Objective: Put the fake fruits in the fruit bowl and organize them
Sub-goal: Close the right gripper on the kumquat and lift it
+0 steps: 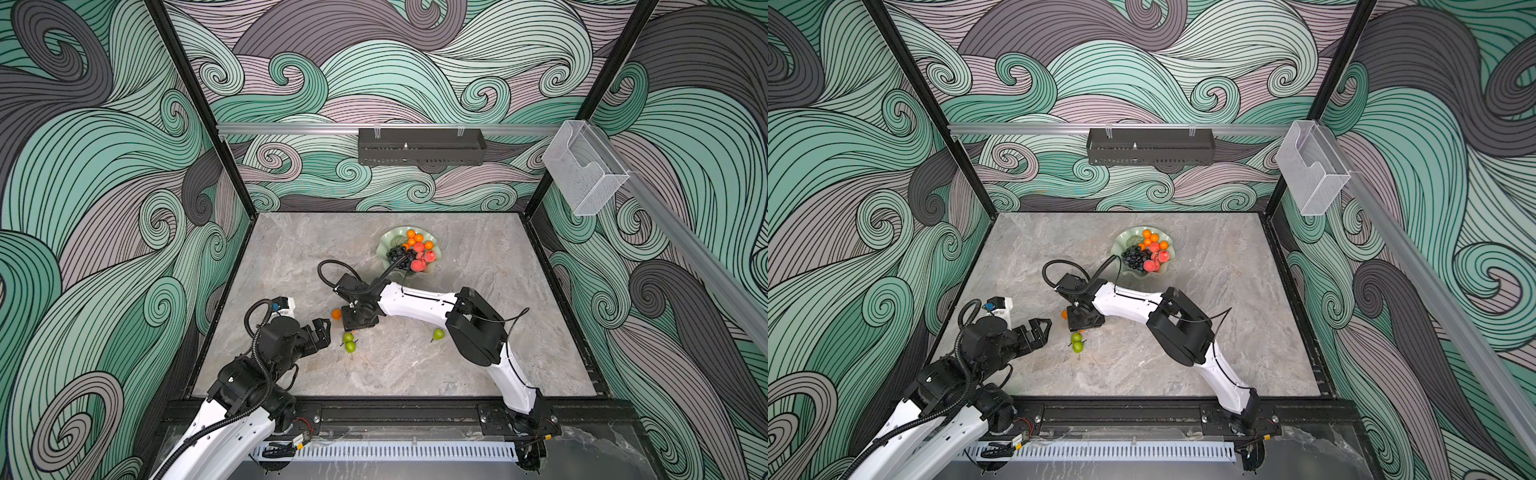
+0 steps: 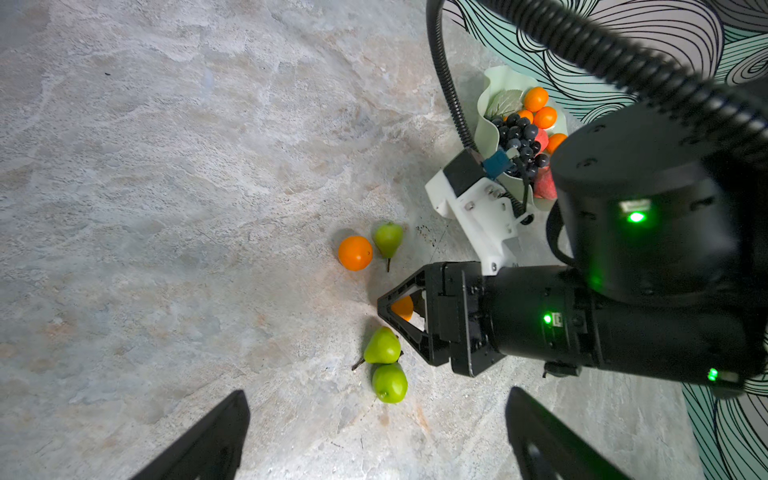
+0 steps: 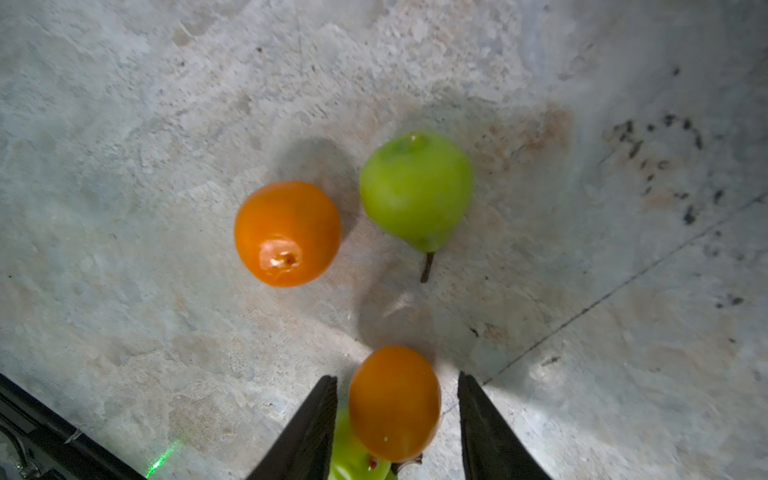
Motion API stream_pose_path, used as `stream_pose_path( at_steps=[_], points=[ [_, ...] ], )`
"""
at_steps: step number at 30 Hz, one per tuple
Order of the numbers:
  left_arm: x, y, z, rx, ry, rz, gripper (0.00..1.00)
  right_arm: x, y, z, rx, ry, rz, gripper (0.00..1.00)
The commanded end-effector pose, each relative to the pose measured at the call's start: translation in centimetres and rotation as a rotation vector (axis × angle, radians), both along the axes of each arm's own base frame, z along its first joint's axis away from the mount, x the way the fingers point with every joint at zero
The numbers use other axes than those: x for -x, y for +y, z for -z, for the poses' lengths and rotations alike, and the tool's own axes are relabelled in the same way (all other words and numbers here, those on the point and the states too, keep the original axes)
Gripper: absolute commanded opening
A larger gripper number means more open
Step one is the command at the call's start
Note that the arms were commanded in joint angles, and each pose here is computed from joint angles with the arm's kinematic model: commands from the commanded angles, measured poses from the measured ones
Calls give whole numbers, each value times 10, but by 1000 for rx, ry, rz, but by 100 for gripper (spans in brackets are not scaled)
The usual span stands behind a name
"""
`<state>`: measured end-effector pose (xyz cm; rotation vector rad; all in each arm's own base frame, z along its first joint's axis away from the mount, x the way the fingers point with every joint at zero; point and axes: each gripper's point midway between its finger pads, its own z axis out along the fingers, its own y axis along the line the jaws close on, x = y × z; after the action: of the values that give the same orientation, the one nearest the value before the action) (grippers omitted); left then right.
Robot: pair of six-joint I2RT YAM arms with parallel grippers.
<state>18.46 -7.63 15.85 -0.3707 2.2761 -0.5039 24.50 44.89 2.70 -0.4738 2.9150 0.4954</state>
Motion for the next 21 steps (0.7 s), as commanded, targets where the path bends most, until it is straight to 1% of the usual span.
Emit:
stream_pose_path(
  at_steps=[1, 11, 17, 21],
  points=[
    [-3, 1, -3, -22, -12, 2, 99, 2, 0, 3, 20, 11, -13, 47],
    [-5, -3, -4, -16, -14, 18, 99, 3, -4, 6, 33, 15, -9, 35],
    [-6, -5, -5, -15, -20, 25, 99, 4, -5, 2, 28, 13, -10, 34],
    [-11, -12, -10, -6, -32, 53, 99, 3, -10, -6, 24, 0, -7, 33]
  ],
)
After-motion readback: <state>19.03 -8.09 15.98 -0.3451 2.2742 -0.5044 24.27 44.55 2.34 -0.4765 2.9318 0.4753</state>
